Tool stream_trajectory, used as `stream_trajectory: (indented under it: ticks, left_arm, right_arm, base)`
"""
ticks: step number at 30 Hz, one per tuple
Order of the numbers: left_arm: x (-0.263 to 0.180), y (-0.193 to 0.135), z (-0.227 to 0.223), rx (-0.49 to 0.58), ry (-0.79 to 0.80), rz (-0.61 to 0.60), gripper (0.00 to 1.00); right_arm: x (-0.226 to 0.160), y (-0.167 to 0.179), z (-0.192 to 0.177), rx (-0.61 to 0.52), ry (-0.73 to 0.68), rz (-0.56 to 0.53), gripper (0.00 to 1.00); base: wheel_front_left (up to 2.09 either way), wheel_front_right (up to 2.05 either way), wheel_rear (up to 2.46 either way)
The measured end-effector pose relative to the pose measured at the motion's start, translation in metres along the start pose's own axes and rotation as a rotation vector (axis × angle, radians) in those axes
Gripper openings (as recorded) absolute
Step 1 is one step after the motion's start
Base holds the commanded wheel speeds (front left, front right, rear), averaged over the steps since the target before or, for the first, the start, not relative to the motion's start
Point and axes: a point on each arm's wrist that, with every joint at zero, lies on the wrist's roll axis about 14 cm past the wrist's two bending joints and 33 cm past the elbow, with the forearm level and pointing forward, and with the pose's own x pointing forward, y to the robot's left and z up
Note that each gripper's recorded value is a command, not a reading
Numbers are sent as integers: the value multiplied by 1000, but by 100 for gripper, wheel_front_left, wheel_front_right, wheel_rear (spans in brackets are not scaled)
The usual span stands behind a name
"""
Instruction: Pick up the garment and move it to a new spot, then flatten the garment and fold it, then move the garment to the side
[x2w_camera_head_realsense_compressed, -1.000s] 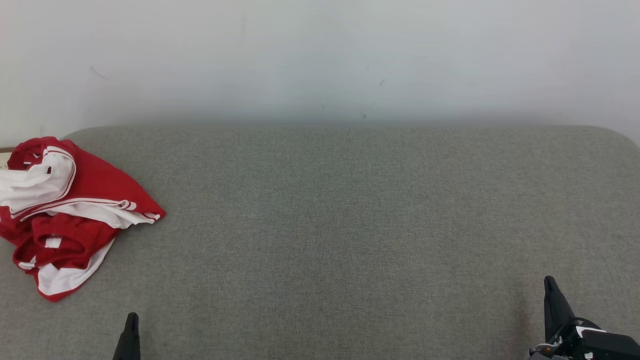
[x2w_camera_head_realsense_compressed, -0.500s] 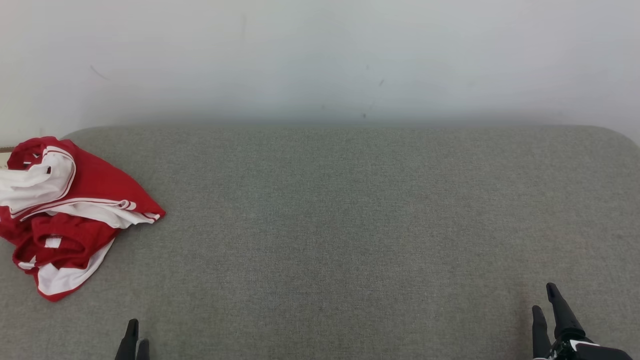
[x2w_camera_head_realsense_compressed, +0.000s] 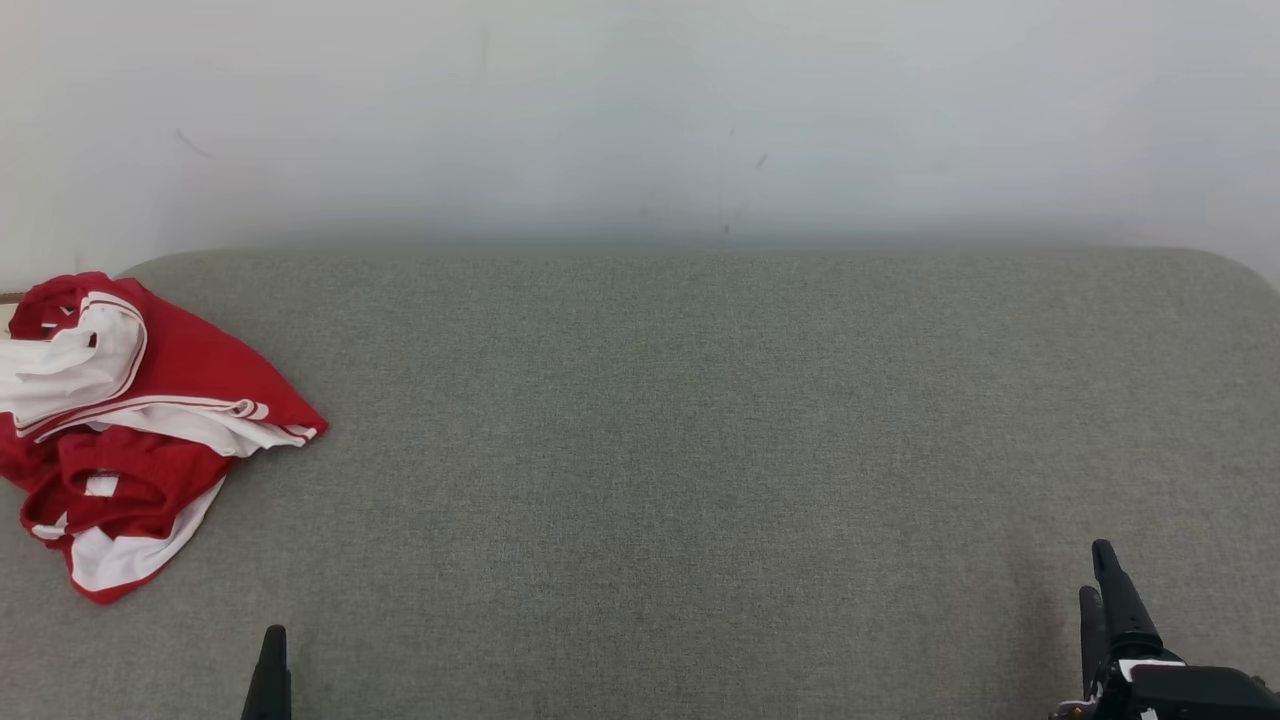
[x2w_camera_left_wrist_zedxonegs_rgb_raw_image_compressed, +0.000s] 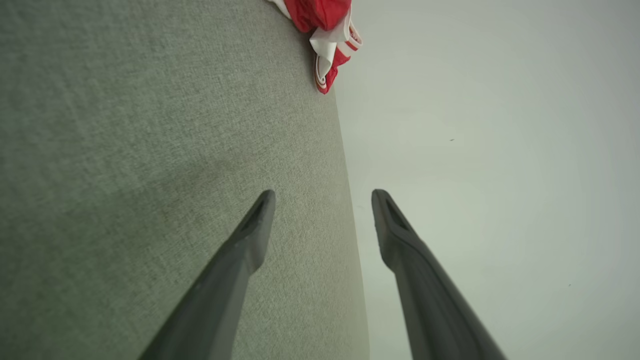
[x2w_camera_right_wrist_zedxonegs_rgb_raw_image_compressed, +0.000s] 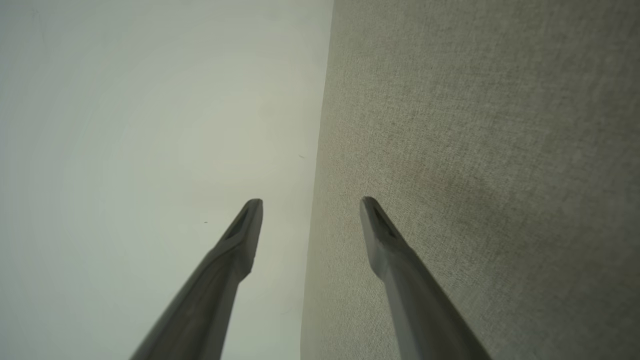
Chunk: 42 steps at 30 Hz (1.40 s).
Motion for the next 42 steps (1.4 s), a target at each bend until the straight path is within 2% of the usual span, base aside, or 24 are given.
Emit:
stream_trajectory:
  ticks: [22, 42]
  left_arm:
    - [7, -9, -17, 489, 25, -13, 100]
    - [13, -17, -21, 815, -2, -28, 100]
  right_arm:
    - [1, 7, -20, -422, 64, 43, 100]
    - [2, 16, -34, -716, 97, 116, 100]
  base:
    - [0, 0, 0]
    - [0, 0, 0]
